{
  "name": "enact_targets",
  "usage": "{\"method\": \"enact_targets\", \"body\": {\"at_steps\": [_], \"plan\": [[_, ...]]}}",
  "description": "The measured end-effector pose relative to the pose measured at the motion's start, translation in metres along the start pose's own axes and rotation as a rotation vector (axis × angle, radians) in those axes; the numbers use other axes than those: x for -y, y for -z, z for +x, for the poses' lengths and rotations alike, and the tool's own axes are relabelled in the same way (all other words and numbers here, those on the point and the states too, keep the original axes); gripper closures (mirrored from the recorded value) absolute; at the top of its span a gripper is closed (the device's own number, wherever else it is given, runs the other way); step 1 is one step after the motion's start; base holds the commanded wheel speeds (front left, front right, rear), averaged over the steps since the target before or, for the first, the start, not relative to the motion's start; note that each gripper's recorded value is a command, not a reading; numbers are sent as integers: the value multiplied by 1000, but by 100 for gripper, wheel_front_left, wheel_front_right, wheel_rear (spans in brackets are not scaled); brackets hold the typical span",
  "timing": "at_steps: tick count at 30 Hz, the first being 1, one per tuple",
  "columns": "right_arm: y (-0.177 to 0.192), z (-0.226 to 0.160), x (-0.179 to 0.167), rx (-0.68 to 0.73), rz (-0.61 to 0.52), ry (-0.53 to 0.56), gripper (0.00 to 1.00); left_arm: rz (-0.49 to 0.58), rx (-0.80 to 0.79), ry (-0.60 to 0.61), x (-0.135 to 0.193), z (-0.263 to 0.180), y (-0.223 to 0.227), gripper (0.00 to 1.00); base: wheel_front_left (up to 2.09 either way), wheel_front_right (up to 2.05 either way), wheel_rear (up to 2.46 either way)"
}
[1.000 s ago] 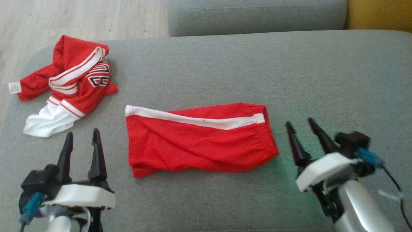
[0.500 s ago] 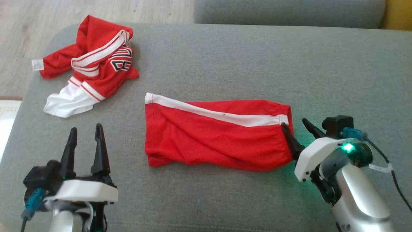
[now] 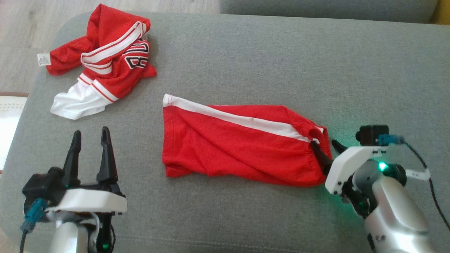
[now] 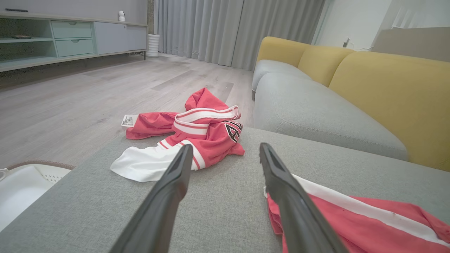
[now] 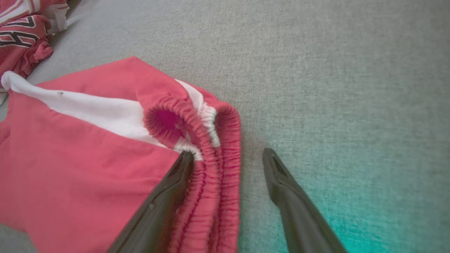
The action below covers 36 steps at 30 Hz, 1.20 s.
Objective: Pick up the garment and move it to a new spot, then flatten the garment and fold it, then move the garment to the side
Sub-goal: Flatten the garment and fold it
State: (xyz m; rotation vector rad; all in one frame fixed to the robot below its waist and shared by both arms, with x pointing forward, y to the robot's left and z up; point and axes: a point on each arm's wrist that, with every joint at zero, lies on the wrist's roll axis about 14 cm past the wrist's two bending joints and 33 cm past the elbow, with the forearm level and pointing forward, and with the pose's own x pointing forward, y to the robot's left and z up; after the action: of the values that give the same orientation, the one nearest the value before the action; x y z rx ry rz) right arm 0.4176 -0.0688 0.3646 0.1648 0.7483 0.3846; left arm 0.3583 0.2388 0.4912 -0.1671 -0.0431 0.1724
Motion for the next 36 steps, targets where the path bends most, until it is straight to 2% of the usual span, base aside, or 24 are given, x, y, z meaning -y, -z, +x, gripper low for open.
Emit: {"method": "enact_targets", "body": {"at_steps": [3, 4, 5, 6, 7, 18, 20, 25, 28, 31, 36], "plan": [[0, 3, -4, -40, 28, -19, 0, 3, -4, 2, 0, -1, 1, 0, 0, 0, 0], [0, 4, -5, -47, 36, -24, 15, 1, -3, 1, -1, -1, 1, 0, 0, 0, 0], [0, 4, -5, -53, 45, -27, 52, 1, -2, 0, -1, -1, 1, 0, 0, 0, 0], [0, 4, -6, -59, 49, -29, 81, 1, -2, -2, -1, -1, 0, 0, 0, 0, 0], [0, 5, -7, -64, 52, -33, 100, 1, -1, -3, -2, -2, 0, 0, 0, 0, 0], [-14, -11, -14, -38, 158, -89, 100, -5, 21, 20, 5, 1, -6, 0, 0, 0, 0], [-23, -21, 2, -27, 155, -69, 100, -6, 25, 29, 7, 3, -7, 0, 0, 0, 0], [-51, -55, 70, 12, 125, 65, 100, -11, 22, 76, 21, 7, -5, 0, 0, 0, 0], [-65, -68, 86, 34, 163, 84, 100, -14, 15, 93, 28, 10, -3, 0, 0, 0, 0], [-69, -72, 79, 41, 268, 26, 100, -16, 7, 103, 31, 11, 0, 0, 0, 0, 0], [-86, -66, 26, 44, 468, -199, 100, -20, 5, 112, 33, 9, 0, 0, 0, 0, 0]]}}
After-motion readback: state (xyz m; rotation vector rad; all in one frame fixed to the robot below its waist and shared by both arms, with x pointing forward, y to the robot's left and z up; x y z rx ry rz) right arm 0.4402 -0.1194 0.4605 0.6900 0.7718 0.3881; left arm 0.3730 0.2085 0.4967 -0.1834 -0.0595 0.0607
